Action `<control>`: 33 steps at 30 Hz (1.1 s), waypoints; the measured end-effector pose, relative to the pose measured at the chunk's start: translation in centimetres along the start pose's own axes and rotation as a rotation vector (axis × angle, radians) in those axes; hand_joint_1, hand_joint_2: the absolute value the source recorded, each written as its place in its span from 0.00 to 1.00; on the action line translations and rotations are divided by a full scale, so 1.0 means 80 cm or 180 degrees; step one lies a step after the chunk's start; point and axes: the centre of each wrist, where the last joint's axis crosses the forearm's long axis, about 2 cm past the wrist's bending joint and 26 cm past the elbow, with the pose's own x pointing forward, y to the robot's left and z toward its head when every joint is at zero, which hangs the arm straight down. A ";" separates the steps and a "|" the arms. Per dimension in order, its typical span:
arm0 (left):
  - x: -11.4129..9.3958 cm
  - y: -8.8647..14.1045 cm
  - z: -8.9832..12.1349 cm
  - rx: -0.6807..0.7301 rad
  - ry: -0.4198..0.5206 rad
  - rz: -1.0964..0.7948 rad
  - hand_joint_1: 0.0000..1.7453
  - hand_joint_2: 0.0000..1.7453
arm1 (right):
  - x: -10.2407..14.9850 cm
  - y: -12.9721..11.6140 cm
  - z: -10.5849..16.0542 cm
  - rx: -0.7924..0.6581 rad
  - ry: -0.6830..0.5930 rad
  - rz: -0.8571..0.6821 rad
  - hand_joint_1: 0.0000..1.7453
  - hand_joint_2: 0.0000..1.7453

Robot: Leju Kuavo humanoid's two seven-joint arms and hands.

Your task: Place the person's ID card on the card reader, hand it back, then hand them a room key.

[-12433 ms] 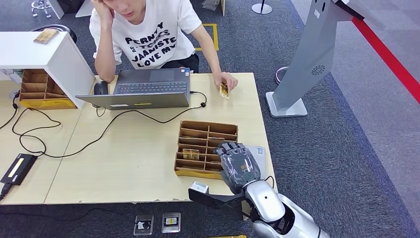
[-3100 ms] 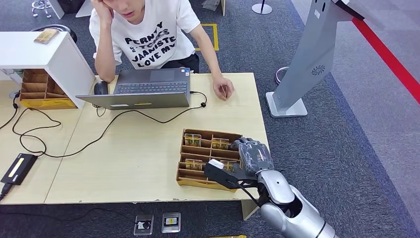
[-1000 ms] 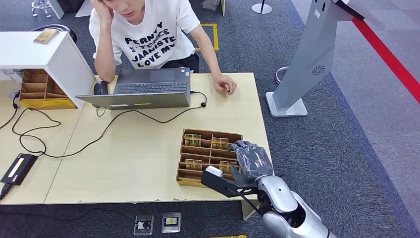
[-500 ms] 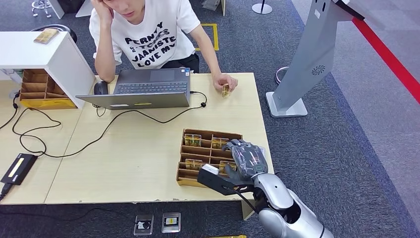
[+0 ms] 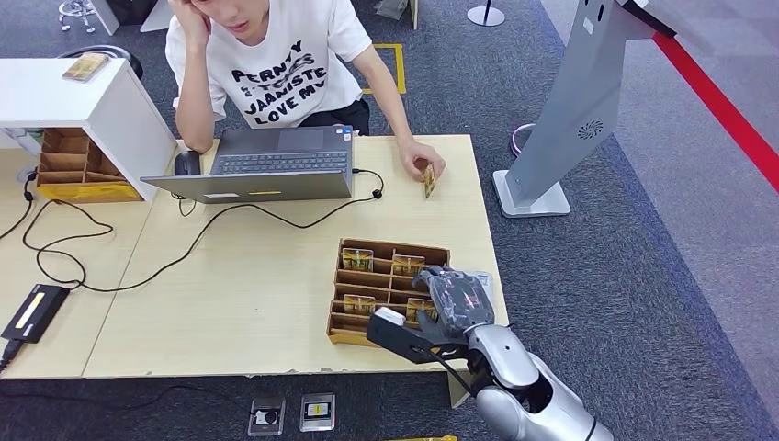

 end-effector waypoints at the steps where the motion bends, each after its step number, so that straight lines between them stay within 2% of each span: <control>1: 0.000 0.000 0.000 0.0000 0.0000 0.0001 0.00 1.00 | -0.001 0.001 0.000 0.0009 0.0006 0.0004 0.43 1.00; 15: 0.000 0.001 0.000 0.0007 0.0004 0.0006 0.00 1.00 | -0.008 0.006 -0.002 0.0029 0.0093 0.0073 0.48 1.00; 21: 0.000 0.002 -0.001 0.0011 0.0007 0.0016 0.00 1.00 | -0.009 0.008 -0.002 0.0045 0.0098 0.0079 0.72 1.00; 25: -0.001 0.003 -0.001 0.0025 0.0013 0.0034 0.00 1.00 | -0.008 0.008 -0.002 0.0046 0.0095 0.0078 0.69 1.00; 33: -0.001 0.004 -0.001 0.0033 0.0016 0.0043 0.00 1.00 | -0.008 0.008 -0.002 0.0054 0.0091 0.0081 0.75 1.00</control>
